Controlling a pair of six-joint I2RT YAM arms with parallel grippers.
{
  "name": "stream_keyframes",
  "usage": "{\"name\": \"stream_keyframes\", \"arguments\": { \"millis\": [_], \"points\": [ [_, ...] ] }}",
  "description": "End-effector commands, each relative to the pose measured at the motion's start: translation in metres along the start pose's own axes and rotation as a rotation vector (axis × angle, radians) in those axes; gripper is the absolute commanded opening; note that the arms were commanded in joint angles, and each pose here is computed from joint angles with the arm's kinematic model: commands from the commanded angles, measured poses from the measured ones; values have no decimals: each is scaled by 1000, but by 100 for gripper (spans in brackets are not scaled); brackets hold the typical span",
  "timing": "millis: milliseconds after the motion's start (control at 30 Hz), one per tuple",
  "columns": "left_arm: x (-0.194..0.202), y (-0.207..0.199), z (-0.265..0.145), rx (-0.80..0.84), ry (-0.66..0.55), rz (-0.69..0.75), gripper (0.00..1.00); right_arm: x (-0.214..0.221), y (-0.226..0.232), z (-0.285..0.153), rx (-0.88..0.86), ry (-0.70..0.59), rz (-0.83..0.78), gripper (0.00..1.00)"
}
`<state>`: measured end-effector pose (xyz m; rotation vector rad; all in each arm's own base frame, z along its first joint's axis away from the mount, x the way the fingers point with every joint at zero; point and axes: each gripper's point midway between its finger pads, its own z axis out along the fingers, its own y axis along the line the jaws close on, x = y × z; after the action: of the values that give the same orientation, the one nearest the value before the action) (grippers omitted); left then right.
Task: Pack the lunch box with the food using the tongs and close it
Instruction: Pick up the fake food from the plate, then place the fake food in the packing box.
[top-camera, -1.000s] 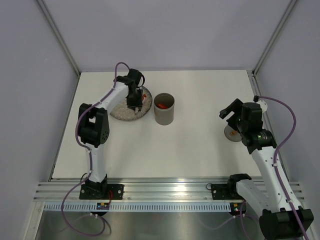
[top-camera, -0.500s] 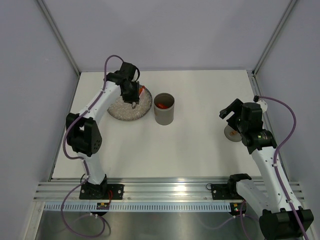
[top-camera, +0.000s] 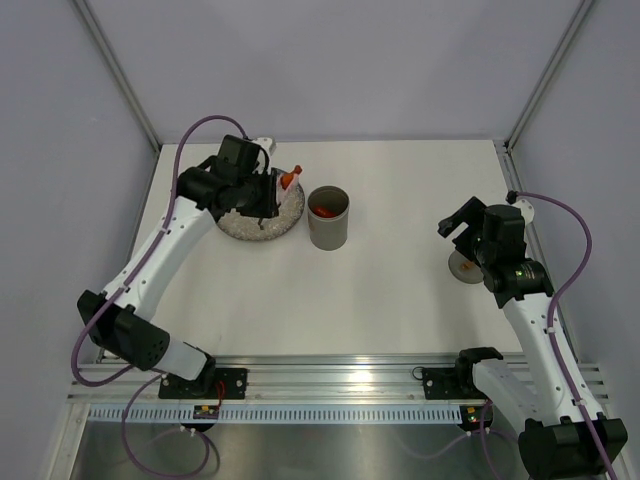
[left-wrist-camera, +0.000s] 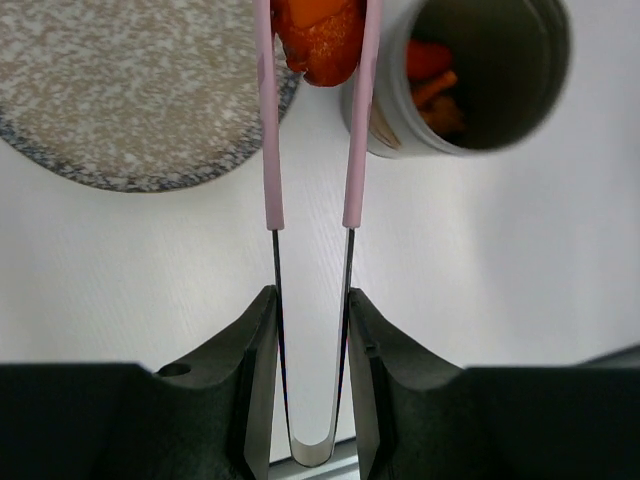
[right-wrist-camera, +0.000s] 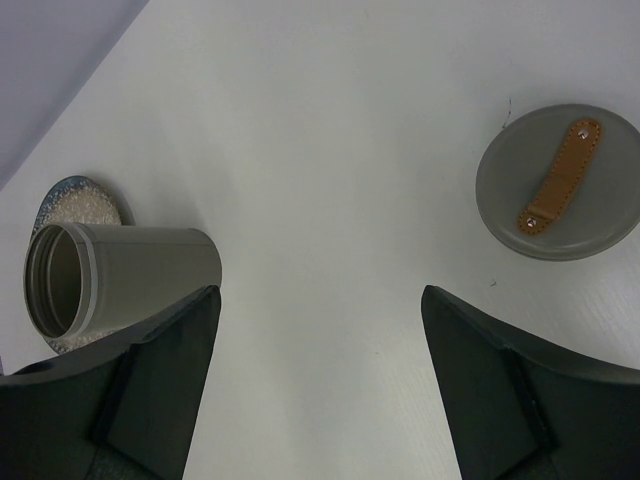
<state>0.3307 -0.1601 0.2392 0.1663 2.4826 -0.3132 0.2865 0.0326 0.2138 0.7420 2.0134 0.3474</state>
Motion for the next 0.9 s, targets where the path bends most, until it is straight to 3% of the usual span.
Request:
{"name": "stream_keyframes", "arguments": {
  "millis": [0,267,667,867],
  "points": [
    [-2,-37,-34,136,-84,91,0,-17,17,-6,-61,-46,17,90],
    [18,-81,-38,237,-53,175,0,-19,18,-10,-68,-50,22,90],
    [19,-90,-2,220,-23,168,0,-18,17,-12,-64,-49,18,90],
    [18,-93,9,211,-1,164,16,-17,17,-9,-61,-46,17,90]
  ]
}}
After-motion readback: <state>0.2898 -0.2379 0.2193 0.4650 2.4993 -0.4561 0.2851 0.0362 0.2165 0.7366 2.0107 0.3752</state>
